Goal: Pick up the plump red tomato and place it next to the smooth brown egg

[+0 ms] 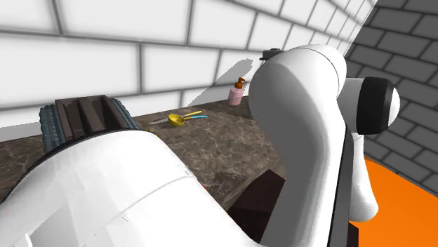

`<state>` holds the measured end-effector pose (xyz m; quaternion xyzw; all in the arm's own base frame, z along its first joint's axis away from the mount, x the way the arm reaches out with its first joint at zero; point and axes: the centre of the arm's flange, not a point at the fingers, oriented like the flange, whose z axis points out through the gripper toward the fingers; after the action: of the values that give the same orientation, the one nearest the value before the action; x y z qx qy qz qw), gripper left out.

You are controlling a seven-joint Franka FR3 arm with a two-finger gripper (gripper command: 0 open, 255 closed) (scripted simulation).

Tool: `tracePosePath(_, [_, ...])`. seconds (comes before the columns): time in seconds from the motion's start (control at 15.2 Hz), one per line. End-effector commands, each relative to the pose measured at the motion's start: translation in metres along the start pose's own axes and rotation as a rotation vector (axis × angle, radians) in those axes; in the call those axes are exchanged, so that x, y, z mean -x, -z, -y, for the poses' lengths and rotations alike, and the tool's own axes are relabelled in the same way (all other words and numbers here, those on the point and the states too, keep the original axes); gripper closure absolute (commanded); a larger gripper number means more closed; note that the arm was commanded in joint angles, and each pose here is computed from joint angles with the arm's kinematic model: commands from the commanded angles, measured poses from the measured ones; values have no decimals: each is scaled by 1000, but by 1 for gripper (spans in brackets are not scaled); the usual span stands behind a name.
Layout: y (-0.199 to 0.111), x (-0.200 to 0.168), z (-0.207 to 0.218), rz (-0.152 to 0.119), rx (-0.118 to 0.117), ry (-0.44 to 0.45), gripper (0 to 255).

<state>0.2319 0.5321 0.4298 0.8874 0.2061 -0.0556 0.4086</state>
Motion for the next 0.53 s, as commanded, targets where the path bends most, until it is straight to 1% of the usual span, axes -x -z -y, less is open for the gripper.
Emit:
tracePosePath(0.0, [21, 1, 20, 2, 3, -2, 255])
tracePosePath(0.13, [39, -1, 37, 2, 3, -2, 255])
tracePosePath(0.46, [22, -8, 56, 2, 3, -2, 255])
